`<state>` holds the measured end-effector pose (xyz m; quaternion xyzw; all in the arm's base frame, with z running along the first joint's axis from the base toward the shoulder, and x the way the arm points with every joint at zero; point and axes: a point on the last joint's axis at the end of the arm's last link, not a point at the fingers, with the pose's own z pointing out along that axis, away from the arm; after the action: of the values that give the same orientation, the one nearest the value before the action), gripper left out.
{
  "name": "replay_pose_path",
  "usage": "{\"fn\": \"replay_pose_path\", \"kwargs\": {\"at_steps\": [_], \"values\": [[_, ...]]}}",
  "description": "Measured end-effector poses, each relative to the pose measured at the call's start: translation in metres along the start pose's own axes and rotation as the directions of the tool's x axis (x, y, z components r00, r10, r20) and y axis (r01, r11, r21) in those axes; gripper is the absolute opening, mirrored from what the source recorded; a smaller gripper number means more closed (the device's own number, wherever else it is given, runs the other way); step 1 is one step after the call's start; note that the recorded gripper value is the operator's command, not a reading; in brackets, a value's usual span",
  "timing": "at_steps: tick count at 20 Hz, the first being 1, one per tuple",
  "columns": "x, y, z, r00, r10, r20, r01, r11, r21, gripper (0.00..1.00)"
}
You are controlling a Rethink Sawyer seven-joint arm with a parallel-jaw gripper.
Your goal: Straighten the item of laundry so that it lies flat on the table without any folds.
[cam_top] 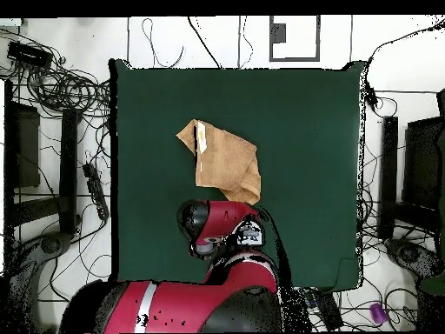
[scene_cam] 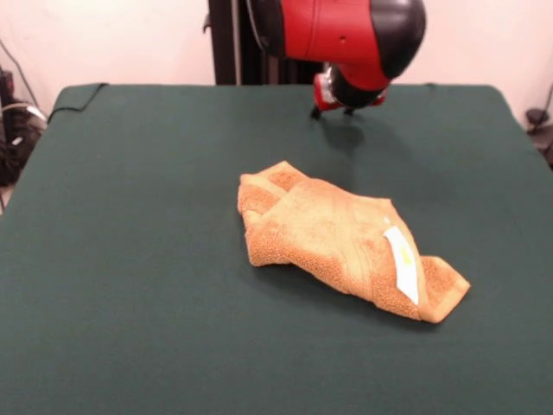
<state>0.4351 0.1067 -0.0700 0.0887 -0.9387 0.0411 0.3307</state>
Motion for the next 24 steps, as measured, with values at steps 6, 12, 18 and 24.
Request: {"fn": "replay_pose_path", "kwargs": {"at_steps": [6,12,18,24], "values": [[-0.006,-0.003,-0.001,0.999,0.012,-0.043,-0.012,1.000,-0.019,1.00],[-0.015,-0.005,-0.006,0.997,0.013,-0.070,-0.015,1.000,-0.023,1.00],[-0.018,-0.006,-0.008,0.998,0.014,-0.065,-0.015,1.000,-0.021,1.00],[-0.021,-0.007,-0.014,0.999,0.015,-0.050,-0.016,1.000,-0.019,1.00]]}}
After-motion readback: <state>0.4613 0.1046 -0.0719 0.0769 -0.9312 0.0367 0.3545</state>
